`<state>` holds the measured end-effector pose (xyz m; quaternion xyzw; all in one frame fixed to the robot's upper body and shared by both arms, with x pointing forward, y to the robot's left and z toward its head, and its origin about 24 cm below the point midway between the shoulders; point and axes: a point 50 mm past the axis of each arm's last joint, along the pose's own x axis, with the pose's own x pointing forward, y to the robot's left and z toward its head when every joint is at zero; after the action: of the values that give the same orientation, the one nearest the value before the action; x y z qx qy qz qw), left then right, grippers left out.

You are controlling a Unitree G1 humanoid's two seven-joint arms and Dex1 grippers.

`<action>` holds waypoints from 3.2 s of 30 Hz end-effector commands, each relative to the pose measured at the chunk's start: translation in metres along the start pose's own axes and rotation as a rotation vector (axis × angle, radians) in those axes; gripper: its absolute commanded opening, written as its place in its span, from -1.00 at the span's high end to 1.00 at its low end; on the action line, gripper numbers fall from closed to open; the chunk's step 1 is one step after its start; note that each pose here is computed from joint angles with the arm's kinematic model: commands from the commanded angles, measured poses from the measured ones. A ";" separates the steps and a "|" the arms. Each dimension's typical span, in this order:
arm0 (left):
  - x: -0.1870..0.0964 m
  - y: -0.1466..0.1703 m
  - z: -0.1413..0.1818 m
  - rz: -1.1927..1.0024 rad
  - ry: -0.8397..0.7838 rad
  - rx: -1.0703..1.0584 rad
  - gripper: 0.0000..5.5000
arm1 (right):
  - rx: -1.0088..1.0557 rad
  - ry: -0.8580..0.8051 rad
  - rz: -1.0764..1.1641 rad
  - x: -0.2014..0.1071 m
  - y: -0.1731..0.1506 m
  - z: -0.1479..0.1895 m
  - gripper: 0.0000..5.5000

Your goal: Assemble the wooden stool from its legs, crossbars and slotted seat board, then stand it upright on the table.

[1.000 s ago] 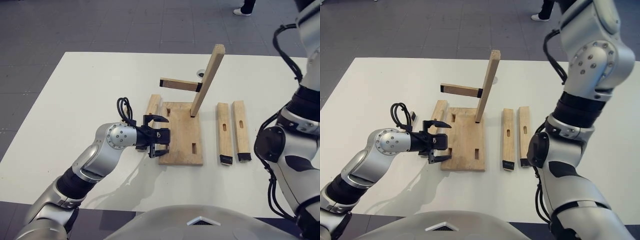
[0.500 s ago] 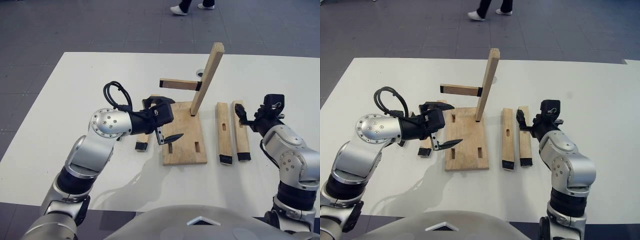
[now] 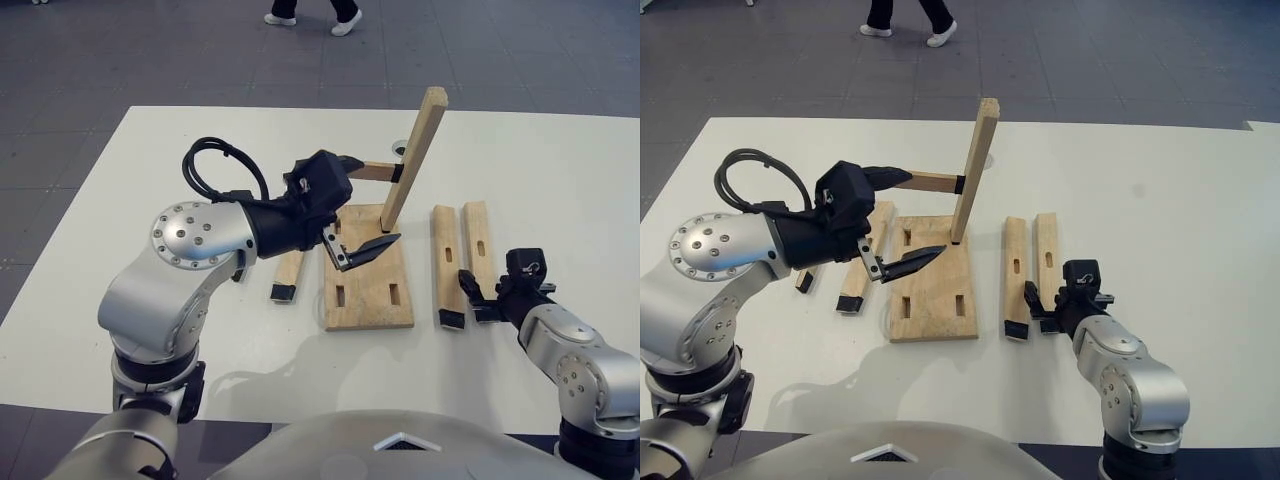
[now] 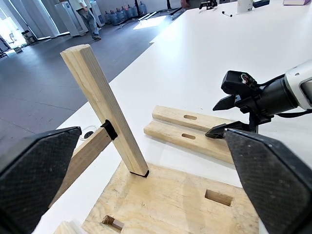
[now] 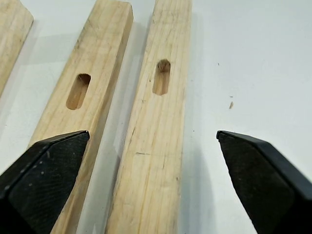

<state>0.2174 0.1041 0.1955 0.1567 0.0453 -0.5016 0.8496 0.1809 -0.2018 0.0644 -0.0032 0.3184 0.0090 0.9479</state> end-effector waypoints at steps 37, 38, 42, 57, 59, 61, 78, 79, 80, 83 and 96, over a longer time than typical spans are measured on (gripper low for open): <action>0.001 0.003 -0.005 0.069 -0.022 -0.126 -1.00 | 0.001 0.188 -0.012 0.016 -0.039 -0.036 0.25; 0.000 0.006 -0.004 0.080 -0.033 -0.134 -1.00 | 0.002 0.139 -0.022 0.021 -0.046 -0.026 0.25; -0.004 0.020 0.001 0.116 -0.079 -0.172 -1.00 | 0.066 -0.163 -0.056 0.031 -0.076 0.050 0.25; -0.041 0.092 0.069 -0.481 -0.691 -0.734 -1.00 | -0.021 -0.595 1.526 -0.056 0.048 0.230 0.25; -0.043 0.091 0.066 -0.497 -0.686 -0.737 -1.00 | -0.066 -0.540 1.579 -0.055 0.056 0.226 0.25; -0.045 0.091 0.064 -0.516 -0.679 -0.740 -1.00 | -0.105 -0.508 1.610 -0.054 0.063 0.227 0.26; -0.020 0.072 0.057 -0.515 -0.612 -0.754 -0.86 | -0.205 -0.462 1.702 -0.049 0.110 0.219 0.26; -0.021 0.071 0.057 -0.512 -0.611 -0.755 -0.80 | -0.205 -0.461 1.700 -0.048 0.109 0.218 0.26; -0.021 0.071 0.056 -0.510 -0.612 -0.757 -0.74 | -0.205 -0.460 1.698 -0.048 0.109 0.218 0.26; -0.021 0.070 0.056 -0.507 -0.622 -0.764 -0.56 | -0.208 -0.453 1.696 -0.048 0.109 0.217 0.26; -0.023 0.070 0.059 -0.489 -0.638 -0.761 0.05 | -0.208 -0.449 1.673 -0.045 0.104 0.217 0.26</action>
<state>0.2635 0.1362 0.2720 -0.3403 -0.0007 -0.6510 0.6785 0.2737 -0.0934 0.2624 0.1509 0.0246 0.7328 0.6630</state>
